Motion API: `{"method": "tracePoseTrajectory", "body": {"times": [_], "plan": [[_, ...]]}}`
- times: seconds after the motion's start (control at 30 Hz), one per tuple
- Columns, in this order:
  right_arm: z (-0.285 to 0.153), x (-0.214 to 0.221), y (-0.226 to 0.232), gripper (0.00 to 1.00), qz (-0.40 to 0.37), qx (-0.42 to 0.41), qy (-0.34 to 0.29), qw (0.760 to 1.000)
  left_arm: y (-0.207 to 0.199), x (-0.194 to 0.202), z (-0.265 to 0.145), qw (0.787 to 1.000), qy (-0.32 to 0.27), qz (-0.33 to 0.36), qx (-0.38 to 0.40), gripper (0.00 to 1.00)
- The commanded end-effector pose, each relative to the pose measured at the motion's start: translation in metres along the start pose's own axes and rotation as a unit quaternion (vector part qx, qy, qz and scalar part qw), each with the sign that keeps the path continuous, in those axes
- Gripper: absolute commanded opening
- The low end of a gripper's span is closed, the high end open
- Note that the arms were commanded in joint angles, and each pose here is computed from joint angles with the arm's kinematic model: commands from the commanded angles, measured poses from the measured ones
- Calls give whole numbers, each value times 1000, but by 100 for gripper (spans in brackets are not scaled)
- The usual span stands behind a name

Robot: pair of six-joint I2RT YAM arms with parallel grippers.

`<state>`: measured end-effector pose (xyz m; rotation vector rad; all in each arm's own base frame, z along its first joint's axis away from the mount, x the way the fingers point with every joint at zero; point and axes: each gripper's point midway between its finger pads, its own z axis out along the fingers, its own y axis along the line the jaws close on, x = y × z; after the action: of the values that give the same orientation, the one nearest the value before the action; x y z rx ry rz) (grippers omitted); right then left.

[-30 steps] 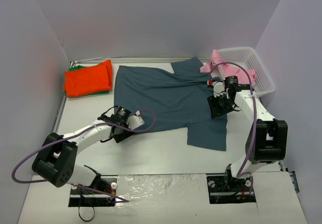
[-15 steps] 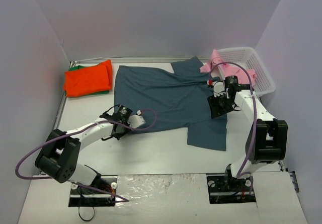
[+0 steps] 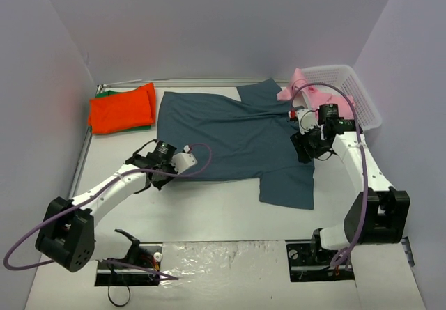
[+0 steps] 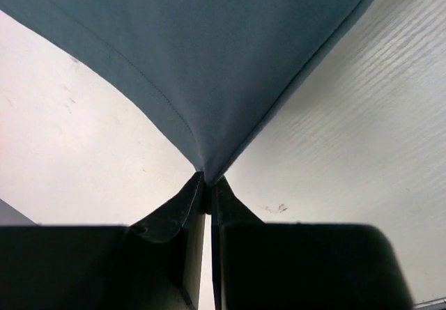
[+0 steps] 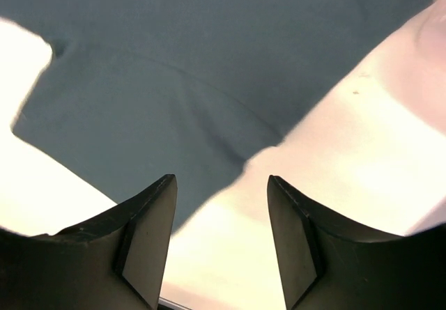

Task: Fold and stack the t-shirts
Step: Grap the side of the flattened tshirt closest away from the robot with both arms

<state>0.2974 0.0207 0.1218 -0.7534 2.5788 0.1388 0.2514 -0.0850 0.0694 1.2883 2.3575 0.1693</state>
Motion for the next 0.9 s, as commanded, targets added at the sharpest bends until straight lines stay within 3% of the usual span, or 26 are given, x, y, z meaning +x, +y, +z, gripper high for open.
{"method": "tracePoseTrajectory", "body": {"times": [0.0, 0.17, 0.37, 0.57, 0.7, 0.73, 0.87], "plan": [[-29, 10, 6, 52, -110, -9, -4, 994, 11, 8, 1, 999, 39, -32, 2, 2], [-41, 24, 27, 52, -227, -55, -14, 972, 38, 5, 14, 990, 48, -125, 38, 2], [-42, 47, 38, 51, -325, -104, 15, 940, 72, -6, 43, 978, 80, -182, 67, 2], [-35, 79, 59, 45, -347, -215, 80, 909, 68, -5, 71, 971, 100, -191, 104, 2], [-16, 79, 58, 41, -327, -228, 85, 913, 65, -3, 71, 971, 97, -192, 108, 2], [-11, 76, 57, 34, -319, -227, 82, 916, 66, -3, 71, 971, 95, -194, 105, 2], [4, 72, 61, 23, -288, -254, 89, 919, 70, -3, 68, 970, 88, -203, 102, 2]]}}
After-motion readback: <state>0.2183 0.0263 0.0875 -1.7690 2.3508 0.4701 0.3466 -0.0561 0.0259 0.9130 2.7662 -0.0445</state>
